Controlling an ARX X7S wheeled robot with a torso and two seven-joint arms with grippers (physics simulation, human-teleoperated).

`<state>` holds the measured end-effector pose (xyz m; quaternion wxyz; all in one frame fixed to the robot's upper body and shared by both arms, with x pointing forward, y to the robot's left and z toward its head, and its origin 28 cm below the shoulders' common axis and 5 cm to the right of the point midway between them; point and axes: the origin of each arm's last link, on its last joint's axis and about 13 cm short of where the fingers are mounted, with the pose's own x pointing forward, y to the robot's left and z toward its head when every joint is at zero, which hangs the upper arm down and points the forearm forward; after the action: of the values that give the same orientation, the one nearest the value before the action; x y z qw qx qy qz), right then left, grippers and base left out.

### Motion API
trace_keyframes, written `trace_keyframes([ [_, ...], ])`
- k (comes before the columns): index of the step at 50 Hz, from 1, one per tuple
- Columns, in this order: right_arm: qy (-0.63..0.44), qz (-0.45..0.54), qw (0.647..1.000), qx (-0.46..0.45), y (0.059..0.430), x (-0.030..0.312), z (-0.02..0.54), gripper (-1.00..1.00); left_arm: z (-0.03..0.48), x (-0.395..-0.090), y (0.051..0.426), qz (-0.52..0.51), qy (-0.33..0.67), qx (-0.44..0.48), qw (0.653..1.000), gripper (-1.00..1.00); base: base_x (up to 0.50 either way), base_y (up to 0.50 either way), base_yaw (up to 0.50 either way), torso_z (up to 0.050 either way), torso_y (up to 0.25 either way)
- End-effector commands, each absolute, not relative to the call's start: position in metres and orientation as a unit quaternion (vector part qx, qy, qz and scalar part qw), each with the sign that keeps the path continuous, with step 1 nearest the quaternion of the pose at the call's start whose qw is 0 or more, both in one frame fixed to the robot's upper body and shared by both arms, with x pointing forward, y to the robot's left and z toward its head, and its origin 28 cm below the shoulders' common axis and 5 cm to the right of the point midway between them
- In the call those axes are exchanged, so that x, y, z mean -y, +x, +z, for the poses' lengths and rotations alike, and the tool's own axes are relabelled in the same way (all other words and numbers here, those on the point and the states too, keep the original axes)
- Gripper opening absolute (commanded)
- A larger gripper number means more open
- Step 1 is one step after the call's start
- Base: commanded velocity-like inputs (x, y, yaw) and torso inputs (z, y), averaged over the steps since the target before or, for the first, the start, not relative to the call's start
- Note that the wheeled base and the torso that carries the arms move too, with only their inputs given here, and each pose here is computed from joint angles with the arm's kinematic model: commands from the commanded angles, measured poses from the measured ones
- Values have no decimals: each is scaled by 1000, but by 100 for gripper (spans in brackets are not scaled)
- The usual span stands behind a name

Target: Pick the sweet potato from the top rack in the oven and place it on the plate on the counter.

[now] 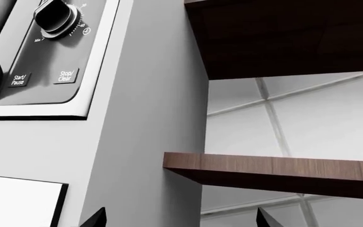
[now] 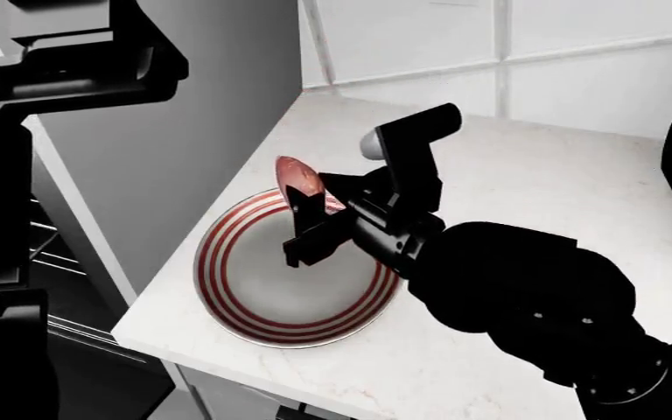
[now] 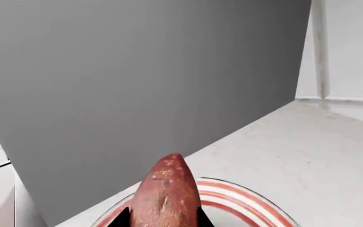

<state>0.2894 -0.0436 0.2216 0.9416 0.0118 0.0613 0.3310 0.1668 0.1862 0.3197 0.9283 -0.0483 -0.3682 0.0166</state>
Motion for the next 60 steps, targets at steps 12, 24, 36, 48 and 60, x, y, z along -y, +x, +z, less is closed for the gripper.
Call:
trace_keyframes([
  [12,12,334,939,-81,283,44,205,-100,318,-186,167,17,-49,366,929,100,0,0,0,0,0],
  [24,23,334,936,-106,281,44,197,-100,318,-186,167,16,-49,366,929,100,0,0,0,0,0],
  [36,6,332,929,-161,277,46,202,-100,317,-185,168,15,-50,365,930,100,0,0,0,0,0],
  [48,-18,342,926,-160,276,46,214,-100,316,-185,168,16,-52,364,930,100,0,0,0,0,1],
  [60,-27,344,924,-166,274,46,209,-100,315,-185,168,16,-54,364,930,100,0,0,0,0,0],
])
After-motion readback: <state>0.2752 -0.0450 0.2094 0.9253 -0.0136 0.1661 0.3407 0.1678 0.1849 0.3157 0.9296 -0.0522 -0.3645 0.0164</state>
